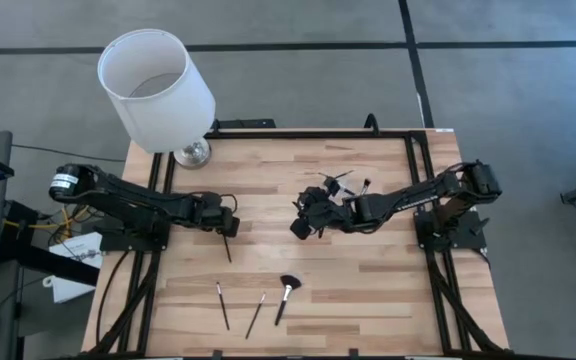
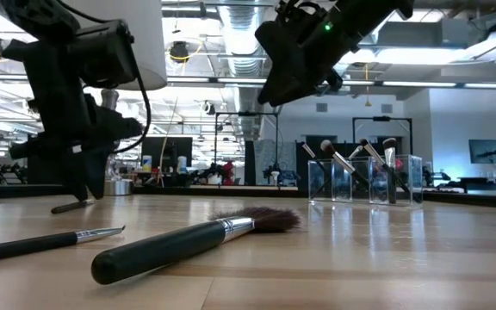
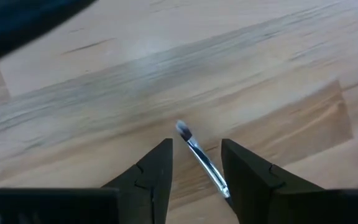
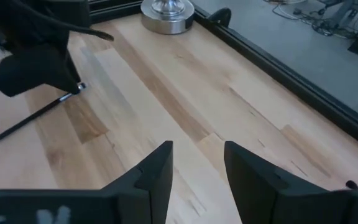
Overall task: Put items in baskets/containers
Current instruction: Put the eyeshadow brush into the transparent organizer
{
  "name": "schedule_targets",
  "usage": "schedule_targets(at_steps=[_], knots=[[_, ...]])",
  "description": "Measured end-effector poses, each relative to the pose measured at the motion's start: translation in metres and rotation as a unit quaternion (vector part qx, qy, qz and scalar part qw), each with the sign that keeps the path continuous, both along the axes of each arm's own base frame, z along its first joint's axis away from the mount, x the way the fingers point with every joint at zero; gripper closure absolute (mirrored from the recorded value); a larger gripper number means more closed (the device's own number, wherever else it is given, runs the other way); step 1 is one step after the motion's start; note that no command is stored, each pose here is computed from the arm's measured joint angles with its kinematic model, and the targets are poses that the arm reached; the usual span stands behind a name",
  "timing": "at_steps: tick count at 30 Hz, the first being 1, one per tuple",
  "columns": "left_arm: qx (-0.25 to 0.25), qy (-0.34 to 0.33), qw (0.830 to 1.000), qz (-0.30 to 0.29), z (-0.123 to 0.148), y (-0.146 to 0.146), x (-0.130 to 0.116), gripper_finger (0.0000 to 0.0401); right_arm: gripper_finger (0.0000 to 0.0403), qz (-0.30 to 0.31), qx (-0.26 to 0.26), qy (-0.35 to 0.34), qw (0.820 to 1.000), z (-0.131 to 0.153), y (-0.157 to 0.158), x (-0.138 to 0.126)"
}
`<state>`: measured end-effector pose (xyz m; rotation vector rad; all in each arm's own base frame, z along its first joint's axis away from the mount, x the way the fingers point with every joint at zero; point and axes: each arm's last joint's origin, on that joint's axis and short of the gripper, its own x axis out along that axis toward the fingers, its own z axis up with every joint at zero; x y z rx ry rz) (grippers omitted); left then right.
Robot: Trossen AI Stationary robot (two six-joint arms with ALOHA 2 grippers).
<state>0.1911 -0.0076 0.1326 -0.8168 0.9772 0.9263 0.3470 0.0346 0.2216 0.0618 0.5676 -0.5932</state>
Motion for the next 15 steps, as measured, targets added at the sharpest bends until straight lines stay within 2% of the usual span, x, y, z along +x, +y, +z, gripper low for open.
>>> schedule_targets(at_steps=[8,15], knots=[[0.016,0.026,0.999,0.011,-0.014,0.0,0.005,0.0296,0.027,0.013,0.0,0.002,1.0,0.0,0.009,-0.001],[0.036,0.003,0.999,0.013,-0.011,0.0,0.007,0.0346,0.027,0.021,-0.001,0.009,1.0,-0.001,0.015,-0.003]])
